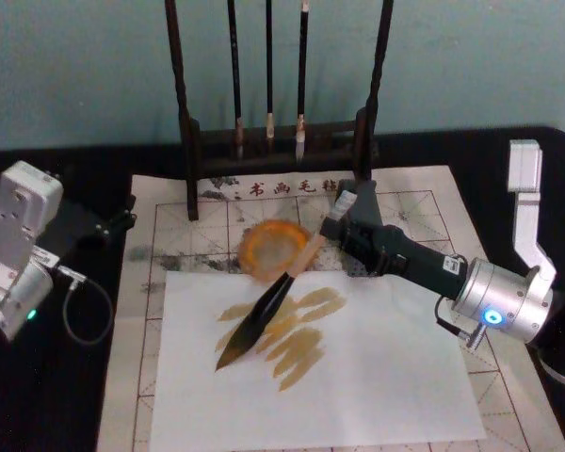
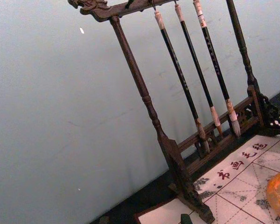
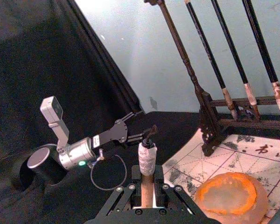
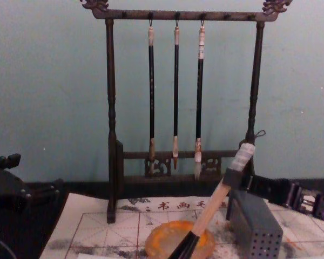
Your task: Pick up the brush from the inkstone, write on the paper, then place the brush back to its original position.
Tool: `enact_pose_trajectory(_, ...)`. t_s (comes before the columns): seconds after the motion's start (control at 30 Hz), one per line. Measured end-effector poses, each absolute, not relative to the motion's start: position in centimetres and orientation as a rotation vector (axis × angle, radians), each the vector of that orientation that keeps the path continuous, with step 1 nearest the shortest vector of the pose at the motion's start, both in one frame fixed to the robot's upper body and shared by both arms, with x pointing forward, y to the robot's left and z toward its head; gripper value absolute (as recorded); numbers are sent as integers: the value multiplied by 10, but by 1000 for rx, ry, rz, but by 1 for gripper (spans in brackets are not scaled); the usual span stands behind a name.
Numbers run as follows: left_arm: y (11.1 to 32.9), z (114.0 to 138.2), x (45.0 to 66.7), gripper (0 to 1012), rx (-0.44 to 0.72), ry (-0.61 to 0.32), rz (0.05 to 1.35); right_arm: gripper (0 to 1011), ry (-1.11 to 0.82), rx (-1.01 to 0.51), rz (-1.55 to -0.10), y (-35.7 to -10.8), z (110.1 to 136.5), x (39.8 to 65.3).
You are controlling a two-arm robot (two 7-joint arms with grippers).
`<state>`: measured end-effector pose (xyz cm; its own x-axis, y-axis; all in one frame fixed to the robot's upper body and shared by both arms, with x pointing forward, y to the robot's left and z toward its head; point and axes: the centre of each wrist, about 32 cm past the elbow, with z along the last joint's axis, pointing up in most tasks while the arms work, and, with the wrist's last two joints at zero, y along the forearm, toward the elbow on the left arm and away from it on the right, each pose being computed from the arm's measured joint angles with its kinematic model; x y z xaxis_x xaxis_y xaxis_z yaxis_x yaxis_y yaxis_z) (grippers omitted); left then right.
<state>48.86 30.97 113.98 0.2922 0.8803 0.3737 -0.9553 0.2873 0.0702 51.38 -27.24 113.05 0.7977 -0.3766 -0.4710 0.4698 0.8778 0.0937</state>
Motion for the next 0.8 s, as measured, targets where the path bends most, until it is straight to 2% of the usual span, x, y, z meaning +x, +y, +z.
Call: enact_pose_trajectory(0.8,310,1140,489,1001,304,-285,1248,172,447,191,-494,-277,1130,515)
